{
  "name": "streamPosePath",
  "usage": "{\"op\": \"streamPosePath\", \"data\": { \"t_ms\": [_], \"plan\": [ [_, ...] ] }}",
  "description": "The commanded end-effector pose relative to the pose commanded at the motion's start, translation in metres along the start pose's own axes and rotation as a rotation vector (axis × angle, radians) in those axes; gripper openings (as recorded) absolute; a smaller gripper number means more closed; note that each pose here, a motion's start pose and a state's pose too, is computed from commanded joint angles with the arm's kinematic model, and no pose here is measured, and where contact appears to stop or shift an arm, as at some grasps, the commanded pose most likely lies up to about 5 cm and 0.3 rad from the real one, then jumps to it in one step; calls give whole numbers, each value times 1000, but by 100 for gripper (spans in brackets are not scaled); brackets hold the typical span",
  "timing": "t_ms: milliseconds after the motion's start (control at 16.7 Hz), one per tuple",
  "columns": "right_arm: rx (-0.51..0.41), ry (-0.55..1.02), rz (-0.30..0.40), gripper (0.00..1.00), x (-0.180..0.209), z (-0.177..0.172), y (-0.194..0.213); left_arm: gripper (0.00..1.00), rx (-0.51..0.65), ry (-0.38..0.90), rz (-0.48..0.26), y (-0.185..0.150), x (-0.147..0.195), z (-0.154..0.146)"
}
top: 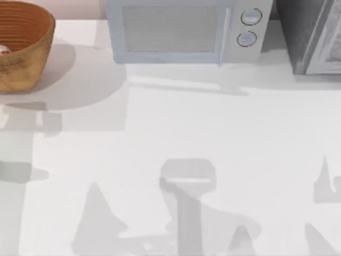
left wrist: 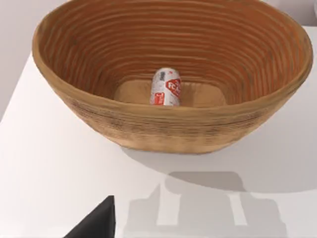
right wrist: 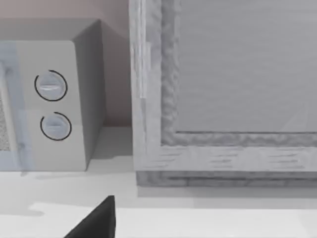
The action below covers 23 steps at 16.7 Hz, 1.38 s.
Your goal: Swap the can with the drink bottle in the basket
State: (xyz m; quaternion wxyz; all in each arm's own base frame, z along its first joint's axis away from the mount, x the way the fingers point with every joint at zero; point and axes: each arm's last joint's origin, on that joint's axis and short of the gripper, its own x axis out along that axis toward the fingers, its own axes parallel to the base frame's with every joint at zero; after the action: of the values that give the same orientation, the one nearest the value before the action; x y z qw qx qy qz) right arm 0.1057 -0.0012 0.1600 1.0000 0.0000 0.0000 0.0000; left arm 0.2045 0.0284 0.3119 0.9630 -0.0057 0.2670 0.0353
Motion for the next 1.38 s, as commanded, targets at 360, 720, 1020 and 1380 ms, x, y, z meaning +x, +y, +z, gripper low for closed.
{"op": "streamPosePath", "data": {
  "t_ms": [360, 720, 1020, 1380],
  "plan": [
    [0, 0, 0, 100, 0, 0, 0, 100, -14, 276, -55, 25, 93, 86],
    [0, 0, 0, 100, 0, 0, 0, 100, -44, 526, -141, 51, 218, 100],
    [0, 0, 0, 100, 0, 0, 0, 100, -69, 675, -212, 64, 298, 70],
    [0, 0, 0, 100, 0, 0, 0, 100, -82, 742, -249, 68, 332, 47]
  ]
}}
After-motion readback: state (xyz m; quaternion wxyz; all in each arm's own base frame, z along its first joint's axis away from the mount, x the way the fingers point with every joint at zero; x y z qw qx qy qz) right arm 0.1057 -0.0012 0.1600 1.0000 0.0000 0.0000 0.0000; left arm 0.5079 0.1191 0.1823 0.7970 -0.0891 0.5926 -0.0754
